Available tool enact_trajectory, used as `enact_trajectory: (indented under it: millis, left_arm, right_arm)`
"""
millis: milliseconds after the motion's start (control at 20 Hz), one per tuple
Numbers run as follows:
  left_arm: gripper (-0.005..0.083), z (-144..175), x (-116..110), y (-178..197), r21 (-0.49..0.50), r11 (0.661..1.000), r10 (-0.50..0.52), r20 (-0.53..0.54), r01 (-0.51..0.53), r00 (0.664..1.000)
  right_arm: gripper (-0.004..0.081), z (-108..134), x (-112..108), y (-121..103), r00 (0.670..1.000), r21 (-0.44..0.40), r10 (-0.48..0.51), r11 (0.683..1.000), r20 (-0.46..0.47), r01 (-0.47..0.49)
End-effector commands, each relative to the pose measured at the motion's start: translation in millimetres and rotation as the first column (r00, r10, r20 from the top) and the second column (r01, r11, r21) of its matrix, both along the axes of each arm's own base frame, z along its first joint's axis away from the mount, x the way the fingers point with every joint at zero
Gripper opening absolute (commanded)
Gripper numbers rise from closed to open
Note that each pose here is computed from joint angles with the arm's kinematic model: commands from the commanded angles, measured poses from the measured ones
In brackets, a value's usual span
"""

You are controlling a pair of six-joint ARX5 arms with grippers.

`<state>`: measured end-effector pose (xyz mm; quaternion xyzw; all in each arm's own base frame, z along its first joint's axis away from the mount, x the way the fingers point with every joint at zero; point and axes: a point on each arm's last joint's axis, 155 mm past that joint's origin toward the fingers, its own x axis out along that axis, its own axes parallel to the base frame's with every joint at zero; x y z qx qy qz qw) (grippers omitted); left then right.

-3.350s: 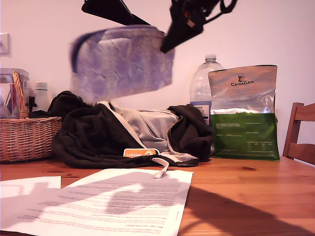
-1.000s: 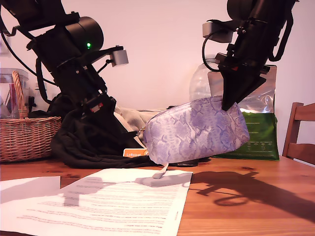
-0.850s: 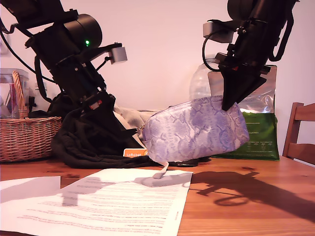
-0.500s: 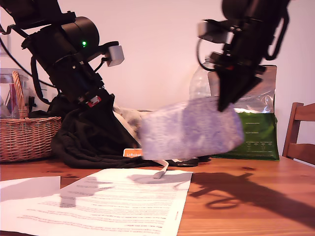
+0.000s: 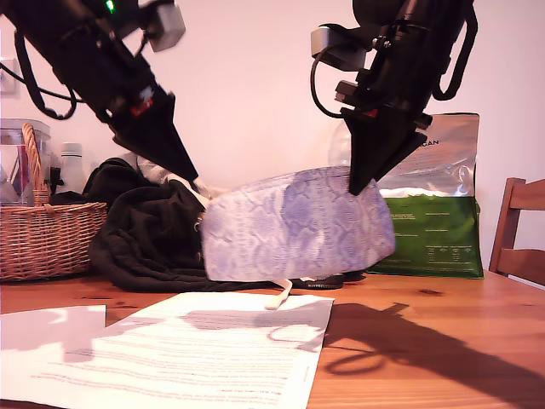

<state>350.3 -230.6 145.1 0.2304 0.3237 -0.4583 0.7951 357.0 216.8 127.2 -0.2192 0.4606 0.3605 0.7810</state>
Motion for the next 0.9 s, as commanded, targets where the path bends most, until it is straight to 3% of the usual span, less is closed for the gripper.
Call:
enact_trajectory:
  millis: [0, 50, 150, 250, 700, 750, 850]
  left_arm:
    - [-0.0019, -15, -2, 2, 0.008, 1.000, 0.007, -0.043, -0.006, 0.999]
    - [-0.0019, -14, -1, 1, 0.002, 1.000, 0.007, -0.035, -0.007, 0.999]
    - [-0.0019, -9, 2, -1, -0.011, 1.000, 0.015, -0.024, -0.015, 1.000]
    - [-0.0019, -8, 2, -2, -0.020, 1.000, 0.017, -0.022, -0.017, 1.000]
    - [-0.0019, 3, 1, -3, -0.037, 0.999, 0.013, 0.001, -0.012, 1.000]
    - [-0.0019, 9, 0, -2, -0.043, 0.999, 0.013, 0.013, -0.013, 1.000]
    - [-0.0019, 22, -1, -2, -0.058, 0.998, 0.016, 0.042, -0.013, 0.999]
  right_arm:
    - [-0.0011, -17, -3, 10, 0.999, -0.006, 0.022, 1.000, -0.047, -0.022]
    - [0.0025, -20, -5, 13, 0.998, -0.007, 0.031, 0.999, -0.055, -0.032]
    - [0.0206, -22, -10, 20, 0.997, -0.009, 0.053, 0.999, -0.057, -0.054]
    - [0.0318, -23, -16, 24, 0.995, -0.015, 0.067, 0.998, -0.068, -0.068]
    - [0.0350, -29, -31, 2, 0.989, -0.090, 0.037, 0.995, -0.142, -0.050]
    - [0.0340, -27, -35, -1, 0.987, -0.095, 0.029, 0.994, -0.155, -0.044]
    - [0.0218, -21, -43, -7, 0.984, -0.105, 0.017, 0.994, -0.178, -0.036]
